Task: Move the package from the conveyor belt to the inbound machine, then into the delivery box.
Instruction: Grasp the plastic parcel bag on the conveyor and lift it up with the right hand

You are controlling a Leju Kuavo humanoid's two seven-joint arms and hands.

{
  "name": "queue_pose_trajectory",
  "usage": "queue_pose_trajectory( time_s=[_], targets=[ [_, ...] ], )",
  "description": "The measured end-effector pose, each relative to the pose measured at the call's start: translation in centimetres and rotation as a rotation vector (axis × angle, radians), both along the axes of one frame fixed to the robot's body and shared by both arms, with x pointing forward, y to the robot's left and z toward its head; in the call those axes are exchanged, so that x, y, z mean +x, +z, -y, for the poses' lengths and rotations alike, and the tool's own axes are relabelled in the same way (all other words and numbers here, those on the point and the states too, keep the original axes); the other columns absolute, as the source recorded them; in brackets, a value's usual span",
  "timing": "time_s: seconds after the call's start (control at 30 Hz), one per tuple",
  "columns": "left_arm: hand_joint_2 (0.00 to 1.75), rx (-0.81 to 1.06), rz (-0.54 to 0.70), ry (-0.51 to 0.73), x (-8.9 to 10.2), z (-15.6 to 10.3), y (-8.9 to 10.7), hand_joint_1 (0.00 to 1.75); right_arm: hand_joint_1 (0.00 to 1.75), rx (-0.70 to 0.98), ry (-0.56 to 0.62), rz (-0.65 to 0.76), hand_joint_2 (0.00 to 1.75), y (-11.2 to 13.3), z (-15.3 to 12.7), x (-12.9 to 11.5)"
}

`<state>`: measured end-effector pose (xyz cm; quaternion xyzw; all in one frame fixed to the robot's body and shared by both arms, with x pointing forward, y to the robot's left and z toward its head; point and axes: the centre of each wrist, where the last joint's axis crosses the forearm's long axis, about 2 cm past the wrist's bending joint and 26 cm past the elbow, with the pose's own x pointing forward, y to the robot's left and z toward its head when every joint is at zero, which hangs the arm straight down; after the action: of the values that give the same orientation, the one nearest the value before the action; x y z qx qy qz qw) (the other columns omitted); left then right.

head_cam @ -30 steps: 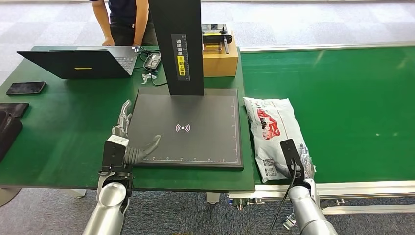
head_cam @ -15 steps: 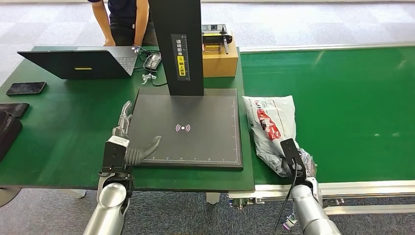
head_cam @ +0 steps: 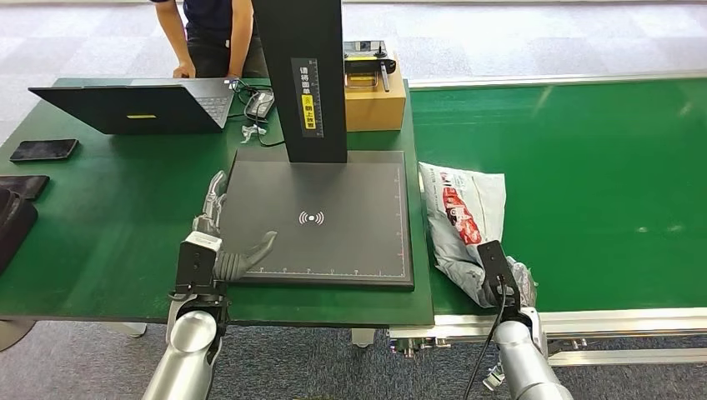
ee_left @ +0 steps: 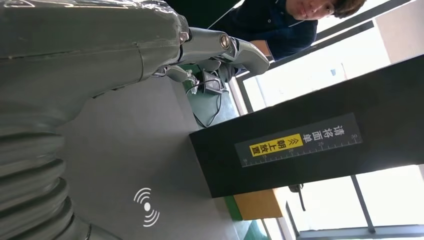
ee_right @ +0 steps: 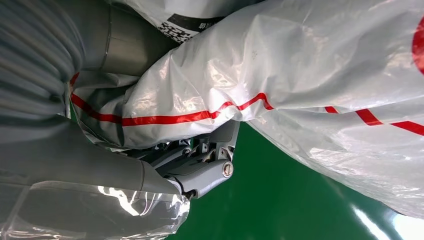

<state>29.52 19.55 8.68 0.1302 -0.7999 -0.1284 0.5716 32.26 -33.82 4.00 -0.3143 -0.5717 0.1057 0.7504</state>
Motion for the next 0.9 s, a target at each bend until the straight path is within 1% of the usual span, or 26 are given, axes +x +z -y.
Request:
queue_pose_trajectory(
  time_s=[0.57, 0.77, 0.9],
  targets=[
    [1.75, 0.001, 0.006, -0.010, 0.1, 0.3, 0.2, 0.00, 1.75, -0.006, -0.002, 0.025, 1.75, -0.1, -0.2, -0.8],
    [1.75, -0.001, 0.013, -0.009, 0.3, 0.3, 0.3, 0.00, 1.75, -0.059, -0.024, 0.131, 1.75, 0.6, -0.3, -1.5],
    [1.75, -0.001, 0.016, -0.011, 0.5, 0.3, 0.4, 0.00, 1.75, -0.112, -0.021, 0.234, 1.75, 2.2, -0.8, -2.1]
  ],
)
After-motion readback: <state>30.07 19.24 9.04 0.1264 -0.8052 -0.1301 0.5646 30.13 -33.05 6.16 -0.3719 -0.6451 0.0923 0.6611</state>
